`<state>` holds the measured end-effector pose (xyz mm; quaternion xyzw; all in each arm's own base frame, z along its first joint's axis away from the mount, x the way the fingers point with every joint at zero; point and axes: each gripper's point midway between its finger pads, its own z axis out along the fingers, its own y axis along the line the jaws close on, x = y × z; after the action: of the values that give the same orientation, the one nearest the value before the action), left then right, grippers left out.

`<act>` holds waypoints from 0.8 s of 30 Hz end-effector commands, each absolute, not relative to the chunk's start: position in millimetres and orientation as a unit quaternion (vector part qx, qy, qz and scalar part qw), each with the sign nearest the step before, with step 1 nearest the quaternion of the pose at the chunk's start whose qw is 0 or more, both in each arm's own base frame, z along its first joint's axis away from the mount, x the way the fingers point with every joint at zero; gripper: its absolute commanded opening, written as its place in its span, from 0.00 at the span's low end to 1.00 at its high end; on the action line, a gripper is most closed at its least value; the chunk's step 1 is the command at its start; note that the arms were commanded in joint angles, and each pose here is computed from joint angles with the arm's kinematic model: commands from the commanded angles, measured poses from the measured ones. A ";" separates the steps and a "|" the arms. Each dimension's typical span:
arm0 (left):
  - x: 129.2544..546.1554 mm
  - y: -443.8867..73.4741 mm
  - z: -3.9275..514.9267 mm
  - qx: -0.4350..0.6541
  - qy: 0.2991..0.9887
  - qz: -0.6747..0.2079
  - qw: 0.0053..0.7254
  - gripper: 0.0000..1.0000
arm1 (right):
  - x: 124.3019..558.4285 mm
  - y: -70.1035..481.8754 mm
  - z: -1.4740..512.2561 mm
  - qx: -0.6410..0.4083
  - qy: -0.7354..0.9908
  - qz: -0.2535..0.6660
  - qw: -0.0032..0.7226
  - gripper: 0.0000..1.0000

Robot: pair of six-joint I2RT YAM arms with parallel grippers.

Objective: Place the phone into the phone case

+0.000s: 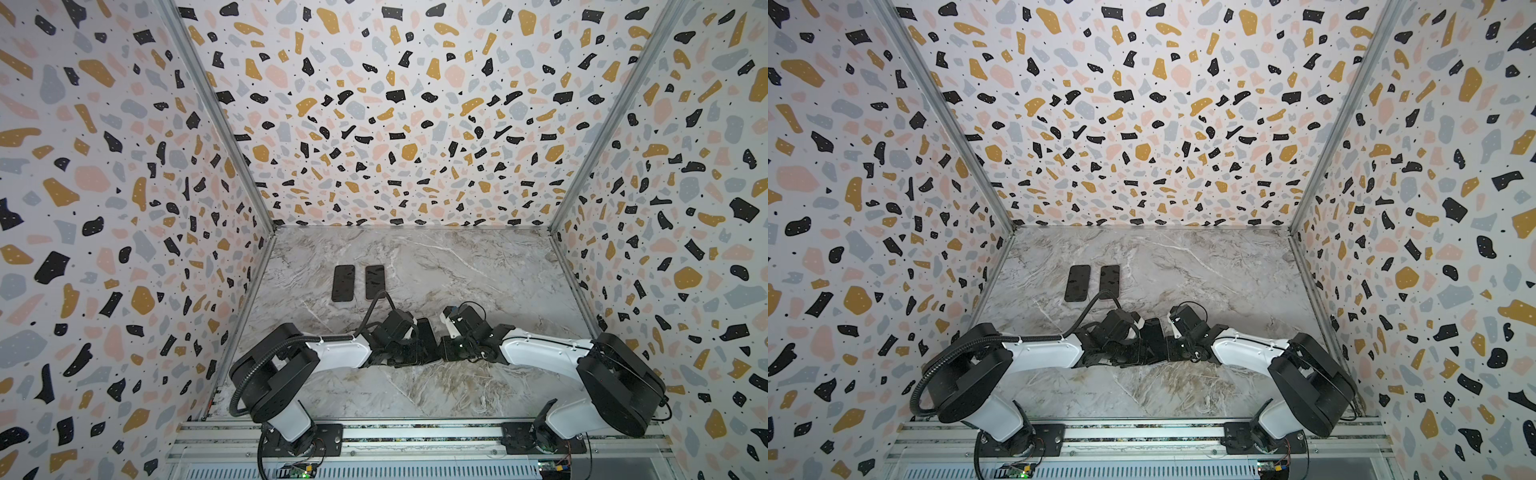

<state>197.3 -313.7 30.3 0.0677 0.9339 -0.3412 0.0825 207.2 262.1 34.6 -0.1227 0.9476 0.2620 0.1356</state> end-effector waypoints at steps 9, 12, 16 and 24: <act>181.0 -288.0 -8.2 0.057 0.957 -0.280 0.055 0.55 | 133.9 281.6 12.8 -0.166 0.936 0.312 0.002 0.14; 179.4 -288.9 -9.1 0.054 0.956 -0.285 0.054 0.54 | 129.9 282.0 8.6 -0.166 0.935 0.313 -0.005 0.14; 176.4 -292.5 -10.5 0.052 0.953 -0.293 0.051 0.52 | 127.1 282.1 4.2 -0.164 0.936 0.312 -0.010 0.12; 175.8 -297.5 -9.2 0.058 0.950 -0.302 0.053 0.51 | 120.8 283.5 -3.9 -0.163 0.936 0.311 -0.022 0.11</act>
<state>198.7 -308.2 28.0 0.0510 0.9354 -0.3376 0.0916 196.7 267.4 28.7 -0.1043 0.9473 0.2785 0.1195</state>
